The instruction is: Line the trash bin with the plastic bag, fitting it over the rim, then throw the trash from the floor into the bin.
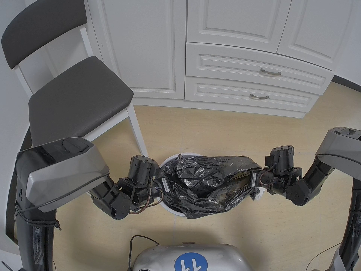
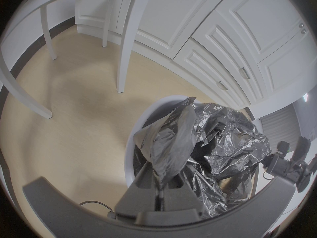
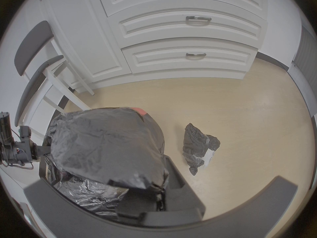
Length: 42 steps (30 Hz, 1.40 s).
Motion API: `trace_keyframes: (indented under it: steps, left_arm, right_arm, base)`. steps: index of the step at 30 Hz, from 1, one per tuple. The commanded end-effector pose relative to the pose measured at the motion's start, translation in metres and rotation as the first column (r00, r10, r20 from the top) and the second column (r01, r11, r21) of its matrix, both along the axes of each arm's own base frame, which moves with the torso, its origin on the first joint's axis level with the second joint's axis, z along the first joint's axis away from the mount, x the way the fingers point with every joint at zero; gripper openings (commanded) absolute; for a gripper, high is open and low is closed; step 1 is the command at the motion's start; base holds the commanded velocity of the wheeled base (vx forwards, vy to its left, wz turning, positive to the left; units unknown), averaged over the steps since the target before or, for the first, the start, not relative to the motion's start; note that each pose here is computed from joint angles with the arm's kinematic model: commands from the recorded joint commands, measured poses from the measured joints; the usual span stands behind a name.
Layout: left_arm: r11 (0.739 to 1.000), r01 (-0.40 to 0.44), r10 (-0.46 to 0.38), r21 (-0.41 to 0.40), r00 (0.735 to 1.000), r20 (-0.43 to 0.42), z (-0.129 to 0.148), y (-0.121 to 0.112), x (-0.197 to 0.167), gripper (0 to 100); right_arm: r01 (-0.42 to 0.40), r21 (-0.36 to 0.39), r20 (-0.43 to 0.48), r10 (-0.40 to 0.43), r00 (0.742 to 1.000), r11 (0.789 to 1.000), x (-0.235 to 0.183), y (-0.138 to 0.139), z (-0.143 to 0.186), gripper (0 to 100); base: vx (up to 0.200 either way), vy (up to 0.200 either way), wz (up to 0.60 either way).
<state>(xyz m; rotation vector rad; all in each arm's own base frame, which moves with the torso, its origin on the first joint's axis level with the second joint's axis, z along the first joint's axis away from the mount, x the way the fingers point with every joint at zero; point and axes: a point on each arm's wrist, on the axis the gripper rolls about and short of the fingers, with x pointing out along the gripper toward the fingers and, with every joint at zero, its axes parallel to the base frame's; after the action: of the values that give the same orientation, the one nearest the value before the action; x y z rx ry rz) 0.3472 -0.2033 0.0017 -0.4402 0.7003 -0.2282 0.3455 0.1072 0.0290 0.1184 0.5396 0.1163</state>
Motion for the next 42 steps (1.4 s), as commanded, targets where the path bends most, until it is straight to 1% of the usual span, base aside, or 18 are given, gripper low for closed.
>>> trace_keyframes:
  steps: [1, 5, 7, 8, 10, 12, 13, 15, 20, 23, 27, 32, 33, 35, 37, 39, 40, 42]
  left_arm:
    - [1.0, -0.008, 0.008, 0.013, 1.0, -0.009, -0.005, 0.001, 0.001, 0]
    - [1.0, -0.014, 0.013, 0.023, 0.999, 0.032, 0.017, 0.012, -0.003, 0]
    - [1.0, -0.014, 0.013, 0.023, 0.999, 0.032, 0.017, 0.012, -0.003, 0]
    - [0.995, 0.025, -0.028, 0.097, 0.999, 0.036, 0.034, 0.028, -0.016, 0]
    - [0.984, 0.058, -0.064, 0.17, 0.998, 0.029, 0.04, 0.039, -0.024, 0]
    - [0.978, 0.071, -0.077, 0.198, 0.997, 0.025, 0.043, 0.045, -0.027, 0]
    - [0.964, 0.107, -0.113, 0.242, 0.994, 0.01, 0.048, 0.057, -0.034, 0]
    - [0.954, 0.148, -0.148, 0.261, 0.989, -0.018, 0.051, 0.067, -0.039, 0]
    - [0.922, 0.232, -0.205, 0.309, 0.971, -0.12, 0.05, 0.08, -0.048, 0]
    - [0.906, 0.267, -0.223, 0.329, 0.961, -0.165, 0.043, 0.079, -0.051, 0]
    - [0.9, 0.285, -0.225, 0.329, 0.952, -0.208, 0.023, 0.074, -0.045, 0]
    - [0.904, 0.28, -0.225, 0.323, 0.954, -0.196, 0.0, 0.067, -0.036, 0]
    - [0.915, 0.263, -0.22, 0.306, 0.961, -0.169, -0.014, 0.057, -0.032, 0]
    - [0.922, 0.25, -0.212, 0.294, 0.965, -0.153, -0.019, 0.054, -0.031, 0]
    - [0.938, 0.2, -0.182, 0.284, 0.979, -0.09, -0.033, 0.042, -0.027, 0]
    - [0.937, 0.2, -0.182, 0.285, 0.979, -0.089, -0.034, 0.041, -0.027, 0]
    - [0.94, 0.165, -0.161, 0.297, 0.986, -0.038, -0.04, 0.036, -0.024, 0]
    - [0.946, 0.149, -0.155, 0.288, 0.988, -0.004, -0.037, 0.035, -0.022, 0]
  right_arm:
    - [-0.038, 0.026, -0.002, 0.038, 0.999, 0.999, -0.006, 0.014, 0.002, 0]
    - [-0.071, 0.047, -0.023, 0.072, 0.997, 0.996, -0.018, 0.028, 0.003, 0]
    - [-0.071, 0.047, -0.023, 0.072, 0.997, 0.996, -0.018, 0.028, 0.003, 0]
    - [-0.103, 0.041, -0.038, 0.105, 0.994, 0.994, -0.028, 0.036, 0.002, 0]
    - [-0.126, 0.027, -0.058, 0.128, 0.99, 0.992, -0.036, 0.04, -0.001, 0]
    - [-0.137, 0.016, -0.075, 0.138, 0.988, 0.99, -0.039, 0.042, -0.003, 0]
    - [-0.159, -0.018, -0.133, 0.155, 0.979, 0.987, -0.045, 0.044, -0.007, 0]
    - [-0.176, -0.05, -0.193, 0.163, 0.968, 0.983, -0.05, 0.043, -0.006, 0]
    - [-0.215, -0.107, -0.267, 0.18, 0.947, 0.971, -0.058, 0.039, -0.008, 0]
    - [-0.237, -0.132, -0.287, 0.192, 0.938, 0.962, -0.06, 0.039, -0.014, 0]
    - [-0.251, -0.133, -0.304, 0.202, 0.931, 0.959, -0.061, 0.044, -0.024, 0]
    - [-0.25, -0.132, -0.305, 0.2, 0.931, 0.959, -0.056, 0.05, -0.038, 0]
    - [-0.232, -0.119, -0.277, 0.193, 0.941, 0.965, -0.052, 0.053, -0.049, 0]
    - [-0.224, -0.109, -0.257, 0.19, 0.947, 0.969, -0.05, 0.054, -0.053, 0]
    - [-0.21, -0.087, -0.197, 0.189, 0.962, 0.974, -0.046, 0.056, -0.064, 0]
    - [-0.211, -0.088, -0.196, 0.19, 0.962, 0.974, -0.046, 0.056, -0.065, 0]
    - [-0.204, -0.083, -0.172, 0.188, 0.967, 0.975, -0.044, 0.055, -0.07, 0]
    - [-0.201, -0.078, -0.163, 0.186, 0.969, 0.976, -0.043, 0.055, -0.068, 0]
  base:
    - [0.0, 0.0, 0.0]
    - [0.0, 0.0, 0.0]
    - [0.0, 0.0, 0.0]
    - [0.0, 0.0, 0.0]
    - [0.0, 0.0, 0.0]
    - [0.0, 0.0, 0.0]
    - [0.0, 0.0, 0.0]
    - [0.0, 0.0, 0.0]
    - [0.0, 0.0, 0.0]
    - [0.0, 0.0, 0.0]
    - [0.0, 0.0, 0.0]
    - [0.0, 0.0, 0.0]
    - [0.0, 0.0, 0.0]
    - [0.0, 0.0, 0.0]
    - [0.0, 0.0, 0.0]
    - [0.0, 0.0, 0.0]
    - [0.0, 0.0, 0.0]
    - [0.0, 0.0, 0.0]
